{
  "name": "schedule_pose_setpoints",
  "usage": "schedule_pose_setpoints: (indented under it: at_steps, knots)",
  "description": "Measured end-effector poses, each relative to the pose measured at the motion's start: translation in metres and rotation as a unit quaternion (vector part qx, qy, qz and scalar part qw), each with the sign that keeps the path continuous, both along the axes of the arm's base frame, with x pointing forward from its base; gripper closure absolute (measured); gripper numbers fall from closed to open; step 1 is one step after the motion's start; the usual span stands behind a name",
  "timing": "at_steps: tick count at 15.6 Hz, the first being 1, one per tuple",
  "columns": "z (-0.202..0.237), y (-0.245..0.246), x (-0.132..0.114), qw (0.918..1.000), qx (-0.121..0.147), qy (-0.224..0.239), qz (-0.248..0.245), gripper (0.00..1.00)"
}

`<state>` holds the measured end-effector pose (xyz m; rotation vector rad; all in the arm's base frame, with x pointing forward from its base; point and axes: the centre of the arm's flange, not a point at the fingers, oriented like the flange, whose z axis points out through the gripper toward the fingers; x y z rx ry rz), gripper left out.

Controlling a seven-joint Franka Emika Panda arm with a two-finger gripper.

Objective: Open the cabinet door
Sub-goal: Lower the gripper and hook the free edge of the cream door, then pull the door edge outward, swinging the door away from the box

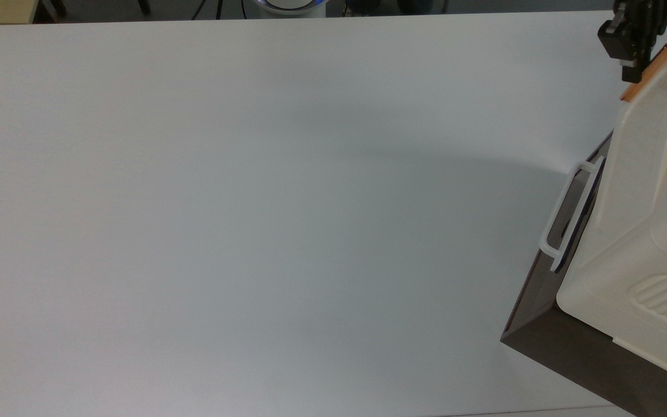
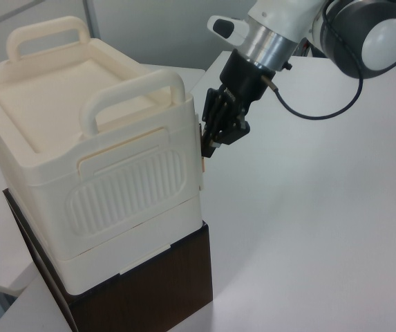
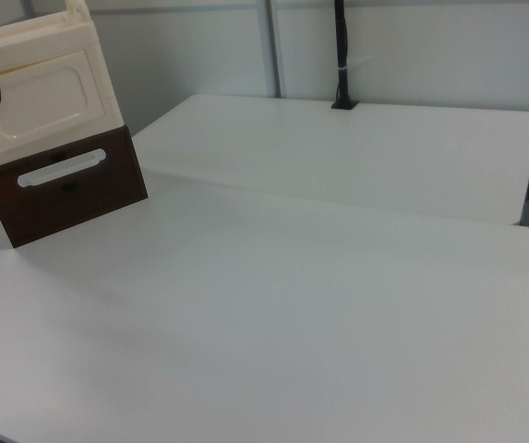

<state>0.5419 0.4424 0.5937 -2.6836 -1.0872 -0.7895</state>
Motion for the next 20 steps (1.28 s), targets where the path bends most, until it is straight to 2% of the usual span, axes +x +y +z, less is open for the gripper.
schedule_pose_setpoints:
  at_steps: [2,3,7,11,13,14,16,20]
  knots:
    - [-0.001,-0.006,-0.001,0.9999,-0.006,0.010,-0.002,0.86]
    - [-0.007,-0.011,-0.002,0.9994,-0.019,0.030,-0.004,0.81]
    - [-0.046,-0.035,-0.005,0.9881,-0.084,0.128,-0.017,0.41]
    - [-0.043,-0.114,0.013,0.9680,-0.132,0.204,-0.065,0.02]
    - [-0.032,-0.164,0.019,0.9566,-0.144,0.235,-0.094,0.00]
    - [-0.024,-0.194,0.020,0.9484,-0.150,0.255,-0.113,0.00]
    - [-0.005,-0.239,0.021,0.9390,-0.149,0.267,-0.157,0.00]
    - [0.031,-0.314,0.023,0.9353,-0.116,0.255,-0.216,0.00]
